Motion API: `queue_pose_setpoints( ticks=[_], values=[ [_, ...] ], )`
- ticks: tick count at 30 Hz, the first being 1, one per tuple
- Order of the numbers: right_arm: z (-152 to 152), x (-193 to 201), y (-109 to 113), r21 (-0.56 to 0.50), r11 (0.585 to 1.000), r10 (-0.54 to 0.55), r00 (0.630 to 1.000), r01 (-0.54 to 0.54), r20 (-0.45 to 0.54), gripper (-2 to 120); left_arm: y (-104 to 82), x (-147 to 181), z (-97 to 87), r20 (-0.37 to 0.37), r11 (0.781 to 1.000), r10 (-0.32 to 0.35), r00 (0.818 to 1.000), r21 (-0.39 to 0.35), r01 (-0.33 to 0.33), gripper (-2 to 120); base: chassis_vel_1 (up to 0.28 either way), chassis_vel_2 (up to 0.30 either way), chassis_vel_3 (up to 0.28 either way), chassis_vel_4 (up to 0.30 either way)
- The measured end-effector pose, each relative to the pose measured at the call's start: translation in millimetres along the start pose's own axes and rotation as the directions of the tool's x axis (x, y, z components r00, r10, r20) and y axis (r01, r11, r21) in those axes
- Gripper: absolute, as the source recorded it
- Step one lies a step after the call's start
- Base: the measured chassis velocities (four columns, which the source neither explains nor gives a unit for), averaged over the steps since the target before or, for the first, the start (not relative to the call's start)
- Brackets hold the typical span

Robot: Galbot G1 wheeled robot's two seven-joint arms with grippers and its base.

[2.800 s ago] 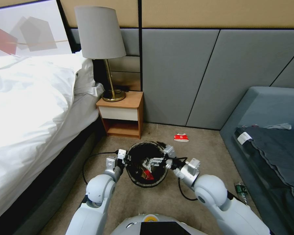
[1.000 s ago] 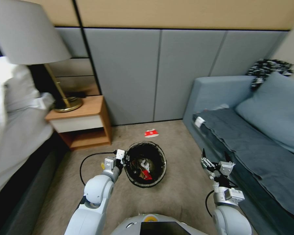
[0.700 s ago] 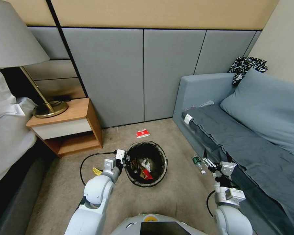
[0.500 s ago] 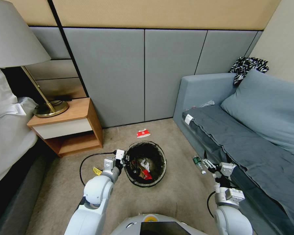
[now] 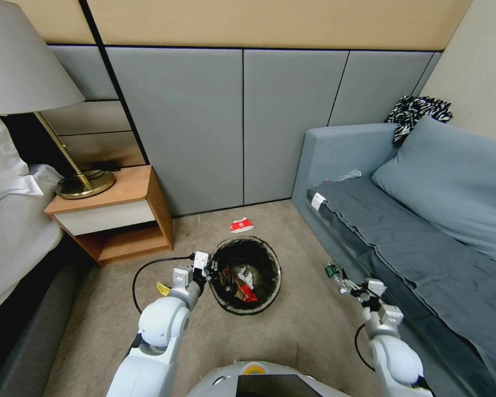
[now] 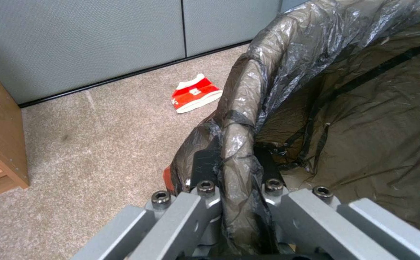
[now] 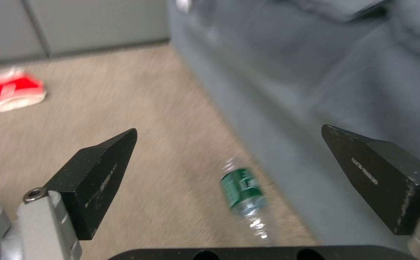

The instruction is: Pick up the trash bin, then pick up the garbage from the floor and place it into the trash bin.

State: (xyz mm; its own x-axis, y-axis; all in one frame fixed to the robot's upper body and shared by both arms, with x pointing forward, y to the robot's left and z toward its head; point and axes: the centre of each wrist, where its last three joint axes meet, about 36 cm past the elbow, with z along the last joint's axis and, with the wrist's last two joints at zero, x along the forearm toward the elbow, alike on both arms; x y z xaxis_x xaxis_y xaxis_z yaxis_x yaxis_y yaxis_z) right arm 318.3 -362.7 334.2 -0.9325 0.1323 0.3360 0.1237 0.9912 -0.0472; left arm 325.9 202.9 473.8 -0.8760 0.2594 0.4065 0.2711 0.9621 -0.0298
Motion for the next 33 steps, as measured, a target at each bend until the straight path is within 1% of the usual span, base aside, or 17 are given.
queue_pose_setpoints(
  ticks=[1,2,4,6,7,9,12,13,21,23,33],
  values=[
    [8,-11,-2,0.002,1.000,-0.013,1.000,0.013,-0.028,100,0.2,1,-0.6,0.002,1.000,-0.001,1.000,-0.001,0.001,1,0.000,0.000,0.000,0.000],
    [8,-11,-2,0.002,1.000,-0.013,1.000,0.013,-0.028,100,0.2,1,-0.6,0.002,1.000,-0.001,1.000,-0.001,0.001,1,0.000,0.000,0.000,0.000],
    [18,-21,-3,0.000,1.000,-0.024,0.998,0.024,-0.062,100,0.7,1,-1.5,0.004,1.000,-0.001,1.000,-0.001,0.001,1,0.000,0.000,0.000,0.000],
    [33,-35,-4,-0.008,1.000,-0.030,0.994,0.029,-0.108,100,0.9,2,-3.0,0.008,1.000,0.001,1.000,-0.001,-0.001,1,0.000,0.000,0.000,0.000],
    [33,-35,-4,-0.008,1.000,-0.030,0.994,0.029,-0.108,100,0.9,2,-3.0,0.008,1.000,0.001,1.000,-0.001,-0.001,1,0.000,0.000,0.000,0.000],
    [46,-49,-4,-0.015,0.999,-0.033,0.988,0.031,-0.148,100,0.7,2,-3.7,0.009,1.000,0.002,1.000,-0.001,-0.002,1,0.000,0.000,0.000,0.000],
    [53,-58,-3,-0.019,0.999,-0.033,0.985,0.030,-0.169,100,0.4,2,-3.7,0.009,1.000,0.002,1.000,-0.001,-0.002,1,0.000,0.000,0.000,0.000],
    [60,-69,-3,-0.022,0.999,-0.031,0.982,0.028,-0.189,100,0.2,2,-3.7,0.009,1.000,0.003,1.000,-0.001,-0.003,1,0.000,0.000,0.000,0.000],
    [73,-96,5,-0.021,0.999,-0.030,0.975,0.026,-0.218,100,-0.3,2,-3.0,0.005,1.000,0.002,1.000,-0.001,-0.002,1,0.000,0.000,0.000,0.000],
    [73,-98,5,-0.020,0.999,-0.029,0.975,0.026,-0.219,100,-0.3,2,-2.9,0.005,1.000,0.002,1.000,-0.001,-0.002,1,0.000,0.000,0.000,0.000],
    [80,-132,13,-0.007,1.000,0.002,0.971,-0.003,-0.237,100,-1.4,0,-1.9,0.001,1.000,0.002,1.000,0.000,-0.002,1,0.000,0.000,0.000,0.000]
  ],
)
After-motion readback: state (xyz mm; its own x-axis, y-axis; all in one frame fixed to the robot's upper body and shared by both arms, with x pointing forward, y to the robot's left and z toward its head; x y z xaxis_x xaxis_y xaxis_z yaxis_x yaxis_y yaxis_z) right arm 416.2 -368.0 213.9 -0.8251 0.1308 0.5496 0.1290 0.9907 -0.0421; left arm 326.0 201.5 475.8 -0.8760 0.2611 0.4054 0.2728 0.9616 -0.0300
